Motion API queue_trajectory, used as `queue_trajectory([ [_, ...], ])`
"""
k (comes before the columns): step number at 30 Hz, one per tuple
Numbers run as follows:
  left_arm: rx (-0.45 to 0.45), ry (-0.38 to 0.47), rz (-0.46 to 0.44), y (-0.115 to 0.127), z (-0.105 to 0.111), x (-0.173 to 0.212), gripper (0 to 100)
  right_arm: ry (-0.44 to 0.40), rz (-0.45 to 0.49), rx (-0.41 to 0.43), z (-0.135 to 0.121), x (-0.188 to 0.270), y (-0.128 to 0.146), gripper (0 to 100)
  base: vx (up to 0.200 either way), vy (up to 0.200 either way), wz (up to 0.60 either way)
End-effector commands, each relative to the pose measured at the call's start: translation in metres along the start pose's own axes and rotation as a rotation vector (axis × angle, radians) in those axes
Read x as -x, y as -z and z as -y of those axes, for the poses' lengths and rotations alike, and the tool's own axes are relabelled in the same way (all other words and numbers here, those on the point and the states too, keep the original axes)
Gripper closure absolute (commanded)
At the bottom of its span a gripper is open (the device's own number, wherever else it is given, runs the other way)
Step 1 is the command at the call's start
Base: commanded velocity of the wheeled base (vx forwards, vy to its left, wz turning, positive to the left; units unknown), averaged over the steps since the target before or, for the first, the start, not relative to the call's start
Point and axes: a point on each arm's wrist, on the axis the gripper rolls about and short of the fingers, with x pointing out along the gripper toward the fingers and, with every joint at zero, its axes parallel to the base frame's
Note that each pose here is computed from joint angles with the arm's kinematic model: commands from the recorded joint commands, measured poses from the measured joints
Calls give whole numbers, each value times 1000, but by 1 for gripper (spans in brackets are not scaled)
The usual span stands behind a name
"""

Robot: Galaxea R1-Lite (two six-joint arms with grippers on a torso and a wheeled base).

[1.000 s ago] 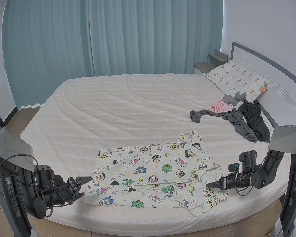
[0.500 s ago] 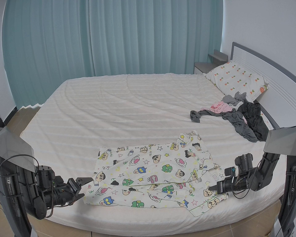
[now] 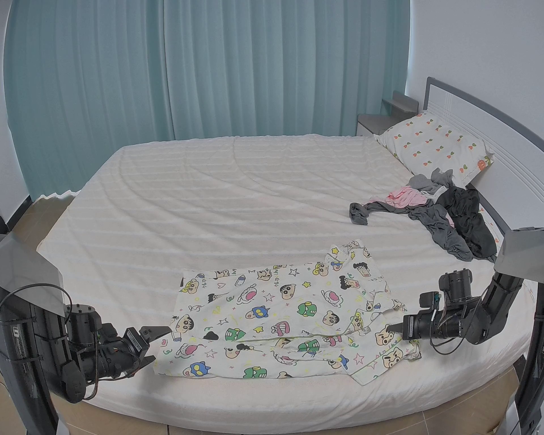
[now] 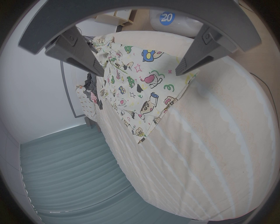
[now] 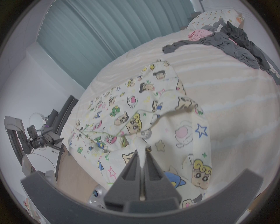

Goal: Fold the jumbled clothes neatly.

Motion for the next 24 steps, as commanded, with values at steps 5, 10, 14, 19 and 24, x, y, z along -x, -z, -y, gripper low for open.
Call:
queue_trajectory([
  [5, -5, 10, 8, -1, 1, 0, 0, -5, 37, -42, -2, 1, -9, 100, 0, 0, 0],
  [10, -5, 5, 11, -1, 0, -1, 0, -8, 64, -75, -3, -1, -17, 100, 0, 0, 0],
  [14, -5, 5, 11, -1, 0, -1, 0, -11, 83, -97, -3, -2, -22, 100, 0, 0, 0],
  [19, -5, 5, 11, -1, 0, -1, 0, -3, 98, -98, -3, -4, -27, 100, 0, 0, 0],
  [24, -5, 6, 13, -1, 1, 0, 0, 12, 110, -141, 1, -7, -30, 0, 0, 0, 0],
])
